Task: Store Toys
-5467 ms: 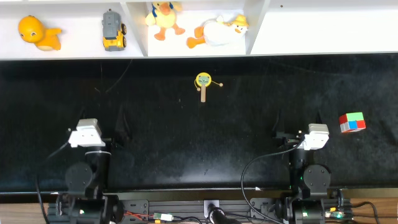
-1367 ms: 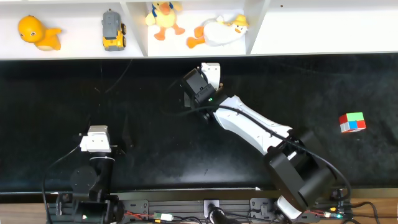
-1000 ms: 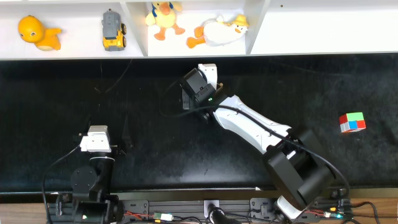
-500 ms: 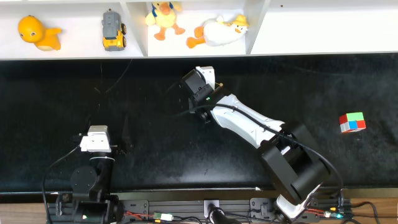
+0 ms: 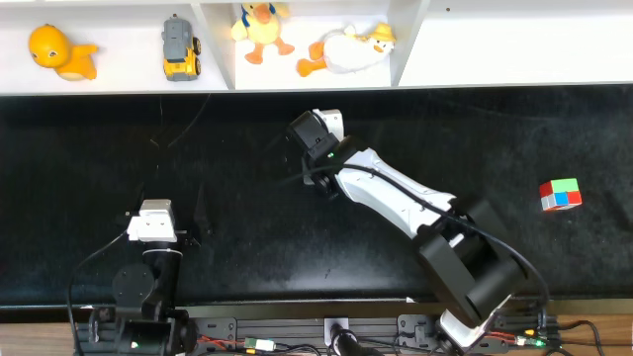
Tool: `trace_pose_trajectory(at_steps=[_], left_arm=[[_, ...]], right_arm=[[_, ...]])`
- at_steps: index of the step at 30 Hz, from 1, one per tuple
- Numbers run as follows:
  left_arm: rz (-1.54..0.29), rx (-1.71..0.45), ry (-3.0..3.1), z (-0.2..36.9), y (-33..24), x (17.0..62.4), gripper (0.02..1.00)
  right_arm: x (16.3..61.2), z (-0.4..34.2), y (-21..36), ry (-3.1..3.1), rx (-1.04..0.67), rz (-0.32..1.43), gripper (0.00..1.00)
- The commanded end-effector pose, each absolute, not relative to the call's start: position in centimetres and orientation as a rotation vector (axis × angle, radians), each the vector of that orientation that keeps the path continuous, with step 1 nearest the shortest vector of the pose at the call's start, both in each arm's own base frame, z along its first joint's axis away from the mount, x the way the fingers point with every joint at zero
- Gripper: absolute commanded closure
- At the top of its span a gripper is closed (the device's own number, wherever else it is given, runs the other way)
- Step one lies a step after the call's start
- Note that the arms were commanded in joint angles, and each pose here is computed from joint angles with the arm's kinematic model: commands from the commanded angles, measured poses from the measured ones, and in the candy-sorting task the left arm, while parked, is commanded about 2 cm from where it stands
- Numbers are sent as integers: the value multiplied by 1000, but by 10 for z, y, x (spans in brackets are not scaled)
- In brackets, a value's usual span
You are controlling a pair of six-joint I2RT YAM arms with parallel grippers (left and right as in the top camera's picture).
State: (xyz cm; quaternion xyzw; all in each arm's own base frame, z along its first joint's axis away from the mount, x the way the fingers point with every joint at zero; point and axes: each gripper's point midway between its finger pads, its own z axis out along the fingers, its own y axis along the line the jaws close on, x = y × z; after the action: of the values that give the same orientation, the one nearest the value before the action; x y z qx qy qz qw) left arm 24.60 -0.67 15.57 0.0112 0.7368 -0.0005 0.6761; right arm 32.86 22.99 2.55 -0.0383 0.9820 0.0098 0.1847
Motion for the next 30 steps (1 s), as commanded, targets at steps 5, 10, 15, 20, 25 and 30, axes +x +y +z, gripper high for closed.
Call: trace_pose_trajectory(at_steps=[5,10,15,20,25,30], left_arm=[[3,50,1649,156,-9,246,20],[3,50,1649,156,-9,246,20],[3,50,1649,156,-9,246,20],[3,50,1649,156,-9,246,20],[3,50,1649,156,-9,246,20],[3,50,1649,156,-9,246,20]], right_arm=[[327,81,163,2710,-38,-96,958],[315,108,92,2667,150,-111,958],[305,126,44,2657,243,-143,958],[311,133,31,2641,181,-131,956],[324,135,24,2613,39,-176,947],[345,141,11,2561,9,-206,952]])
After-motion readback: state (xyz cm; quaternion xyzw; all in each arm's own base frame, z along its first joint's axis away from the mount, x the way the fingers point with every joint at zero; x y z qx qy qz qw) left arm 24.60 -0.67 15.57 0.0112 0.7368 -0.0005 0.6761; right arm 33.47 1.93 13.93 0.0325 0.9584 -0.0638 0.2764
